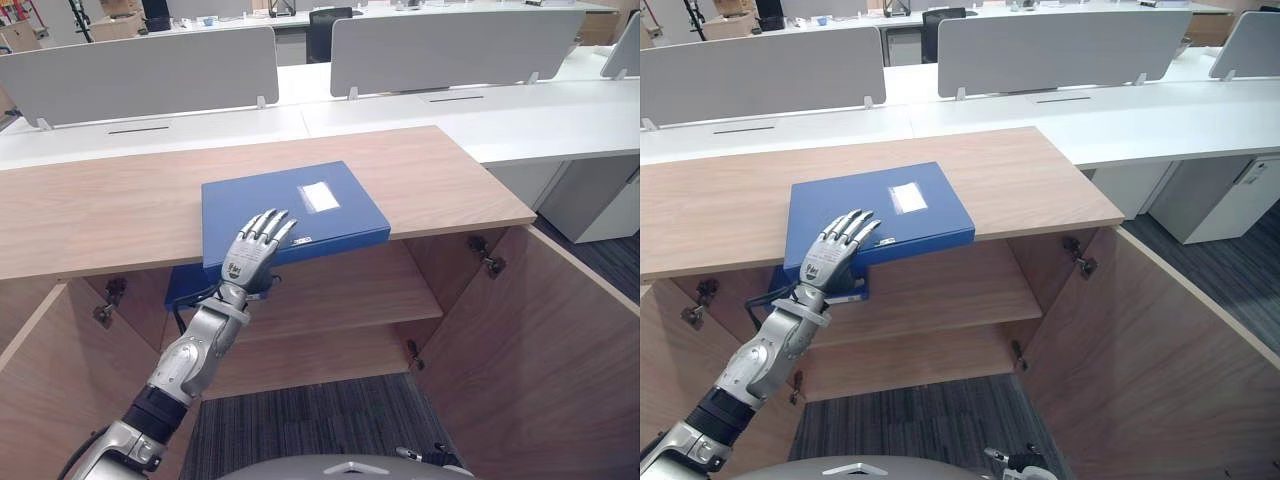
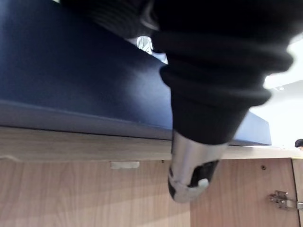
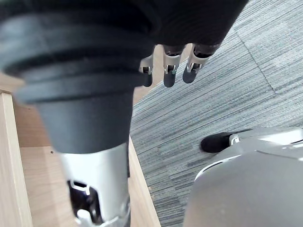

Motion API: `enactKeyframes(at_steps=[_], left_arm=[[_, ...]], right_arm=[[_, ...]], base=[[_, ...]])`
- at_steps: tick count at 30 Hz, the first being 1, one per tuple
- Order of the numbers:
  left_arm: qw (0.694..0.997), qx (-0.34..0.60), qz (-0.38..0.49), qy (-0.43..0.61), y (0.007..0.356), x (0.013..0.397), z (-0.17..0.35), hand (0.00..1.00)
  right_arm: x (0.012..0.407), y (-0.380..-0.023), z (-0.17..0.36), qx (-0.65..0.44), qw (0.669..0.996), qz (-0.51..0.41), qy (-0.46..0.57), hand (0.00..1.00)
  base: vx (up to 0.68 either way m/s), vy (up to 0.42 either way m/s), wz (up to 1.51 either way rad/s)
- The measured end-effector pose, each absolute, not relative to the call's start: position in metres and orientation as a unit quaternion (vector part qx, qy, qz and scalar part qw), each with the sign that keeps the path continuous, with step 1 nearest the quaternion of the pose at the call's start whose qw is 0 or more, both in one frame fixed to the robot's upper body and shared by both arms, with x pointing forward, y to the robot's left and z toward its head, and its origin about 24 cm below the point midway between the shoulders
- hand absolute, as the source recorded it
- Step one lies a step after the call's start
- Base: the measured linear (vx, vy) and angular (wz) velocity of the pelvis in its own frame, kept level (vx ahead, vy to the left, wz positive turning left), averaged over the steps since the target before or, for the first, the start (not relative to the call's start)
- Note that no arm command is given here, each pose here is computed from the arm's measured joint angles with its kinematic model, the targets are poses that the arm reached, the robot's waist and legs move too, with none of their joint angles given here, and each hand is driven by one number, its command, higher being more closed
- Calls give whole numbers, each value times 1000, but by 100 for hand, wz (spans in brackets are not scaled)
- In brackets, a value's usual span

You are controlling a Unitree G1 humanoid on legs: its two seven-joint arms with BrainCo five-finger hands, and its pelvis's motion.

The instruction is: Walk over to the cabinet, pick up the folder, carry it to the office cabinet, place the folder inside the office cabinet, then close the office cabinet door

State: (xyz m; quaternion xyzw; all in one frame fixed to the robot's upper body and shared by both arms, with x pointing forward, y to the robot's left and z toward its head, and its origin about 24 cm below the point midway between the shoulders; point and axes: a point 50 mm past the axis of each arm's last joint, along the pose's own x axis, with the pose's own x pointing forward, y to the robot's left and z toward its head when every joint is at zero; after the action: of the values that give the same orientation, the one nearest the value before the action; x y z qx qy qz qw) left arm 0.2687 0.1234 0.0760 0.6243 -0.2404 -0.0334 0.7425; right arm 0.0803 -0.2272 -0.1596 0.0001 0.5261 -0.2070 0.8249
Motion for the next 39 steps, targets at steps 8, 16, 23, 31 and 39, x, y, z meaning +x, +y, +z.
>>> enactKeyframes(at_steps=[8,16,23,31,39], left_arm=[[748,623,25,-227,140,272,87,100],[764,593,35,-253,138,259,98,100],[825,460,32,-327,117,234,123,100],[879,253,48,-402,100,210,162,100],[895,8,96,-435,116,184,192,100]], right_arm=[[80,-226,-160,17,823,-207,529,0],[82,-225,-159,16,828,-203,523,0],[98,-219,-152,2,854,-178,489,0],[142,-183,-129,7,914,-118,388,0],[174,-166,-90,32,959,-104,262,0]], base=[[0,0,0],[-20,-13,1],[-6,-3,-2],[-28,-14,-12],[-48,-14,-2]])
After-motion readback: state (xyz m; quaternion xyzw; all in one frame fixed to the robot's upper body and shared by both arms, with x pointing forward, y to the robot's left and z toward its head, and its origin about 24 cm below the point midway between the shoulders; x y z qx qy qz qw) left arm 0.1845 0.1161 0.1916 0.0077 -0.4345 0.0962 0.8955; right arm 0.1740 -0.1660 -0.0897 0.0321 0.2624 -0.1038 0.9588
